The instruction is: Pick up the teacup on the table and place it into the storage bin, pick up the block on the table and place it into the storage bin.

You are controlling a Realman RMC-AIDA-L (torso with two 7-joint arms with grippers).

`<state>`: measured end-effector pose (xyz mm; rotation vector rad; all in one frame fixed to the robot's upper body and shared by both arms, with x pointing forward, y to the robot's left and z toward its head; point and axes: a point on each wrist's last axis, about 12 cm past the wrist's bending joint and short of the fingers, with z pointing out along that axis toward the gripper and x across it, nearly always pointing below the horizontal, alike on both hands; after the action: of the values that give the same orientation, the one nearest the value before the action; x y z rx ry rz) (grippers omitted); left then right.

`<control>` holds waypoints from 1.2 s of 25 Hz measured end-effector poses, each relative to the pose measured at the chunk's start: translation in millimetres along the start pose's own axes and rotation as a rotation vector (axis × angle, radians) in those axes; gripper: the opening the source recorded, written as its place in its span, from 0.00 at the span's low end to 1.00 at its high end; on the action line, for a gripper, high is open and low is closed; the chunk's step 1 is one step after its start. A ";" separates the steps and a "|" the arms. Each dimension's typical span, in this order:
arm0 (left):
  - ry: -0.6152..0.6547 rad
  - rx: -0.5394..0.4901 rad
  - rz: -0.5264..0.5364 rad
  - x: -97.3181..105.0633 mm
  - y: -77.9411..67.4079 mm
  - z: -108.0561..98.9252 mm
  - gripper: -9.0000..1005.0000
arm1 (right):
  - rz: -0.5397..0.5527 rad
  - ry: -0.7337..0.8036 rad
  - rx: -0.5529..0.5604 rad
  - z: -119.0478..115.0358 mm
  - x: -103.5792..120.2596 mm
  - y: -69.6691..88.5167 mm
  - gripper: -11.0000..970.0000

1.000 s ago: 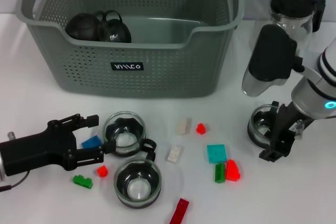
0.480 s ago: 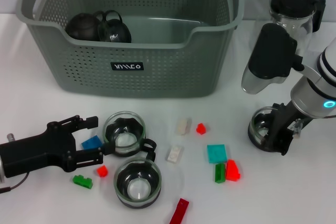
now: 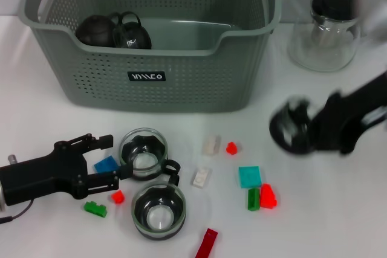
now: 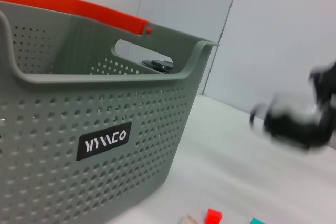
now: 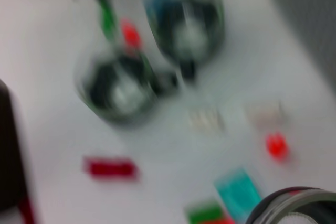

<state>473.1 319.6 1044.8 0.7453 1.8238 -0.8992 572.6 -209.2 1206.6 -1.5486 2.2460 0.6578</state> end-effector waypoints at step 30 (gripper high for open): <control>-0.003 0.009 -0.011 -5.3 2.3 4.4 0.85 | 0.104 -0.362 0.429 49.3 -207.3 -62.0 0.06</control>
<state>479.0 316.6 1047.8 0.7393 1.8242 -0.9156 704.3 -39.0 1260.7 -1.0229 2.0304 0.4049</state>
